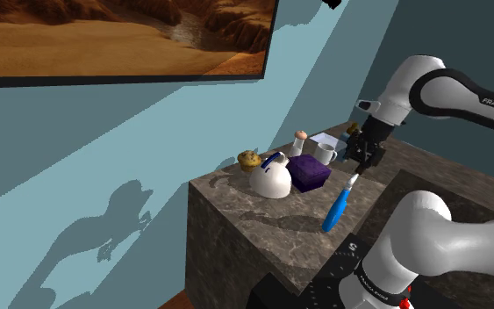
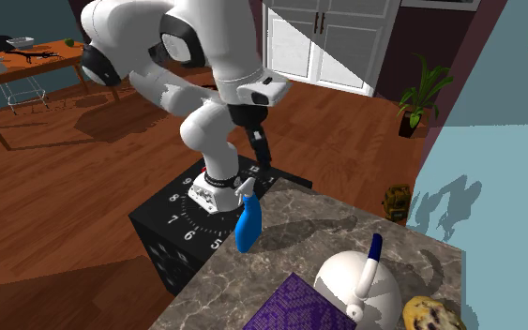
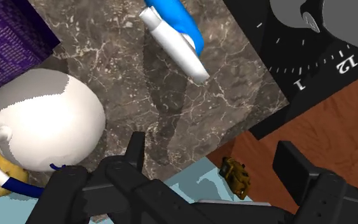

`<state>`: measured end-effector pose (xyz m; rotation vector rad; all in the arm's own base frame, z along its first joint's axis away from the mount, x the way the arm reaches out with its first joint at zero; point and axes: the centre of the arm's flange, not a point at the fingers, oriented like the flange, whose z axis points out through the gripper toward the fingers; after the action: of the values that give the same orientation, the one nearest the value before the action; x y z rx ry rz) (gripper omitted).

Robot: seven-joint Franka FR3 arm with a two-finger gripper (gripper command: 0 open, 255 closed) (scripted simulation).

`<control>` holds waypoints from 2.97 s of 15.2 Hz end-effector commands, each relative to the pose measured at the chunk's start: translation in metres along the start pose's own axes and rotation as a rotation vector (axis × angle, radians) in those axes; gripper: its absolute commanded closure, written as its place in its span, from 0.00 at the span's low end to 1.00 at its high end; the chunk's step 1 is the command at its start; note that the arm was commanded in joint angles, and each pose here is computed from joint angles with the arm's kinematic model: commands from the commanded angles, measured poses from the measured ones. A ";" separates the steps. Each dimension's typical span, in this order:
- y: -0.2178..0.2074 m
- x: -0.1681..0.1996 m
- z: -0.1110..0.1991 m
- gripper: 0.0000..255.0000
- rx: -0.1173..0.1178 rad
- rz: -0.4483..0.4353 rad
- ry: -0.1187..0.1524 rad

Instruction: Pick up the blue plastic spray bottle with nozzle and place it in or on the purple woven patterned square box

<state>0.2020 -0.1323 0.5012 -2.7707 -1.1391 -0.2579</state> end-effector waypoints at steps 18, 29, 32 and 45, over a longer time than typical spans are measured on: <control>0.089 -0.118 0.164 0.00 0.198 -0.736 0.235; 0.086 -0.116 0.177 1.00 0.198 -0.736 0.235; 0.086 -0.116 0.177 1.00 0.198 -0.736 0.235; 0.083 -0.108 0.141 1.00 0.198 -0.736 0.235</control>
<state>0.1997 -0.2382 0.3303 -1.9837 -1.9347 -0.4888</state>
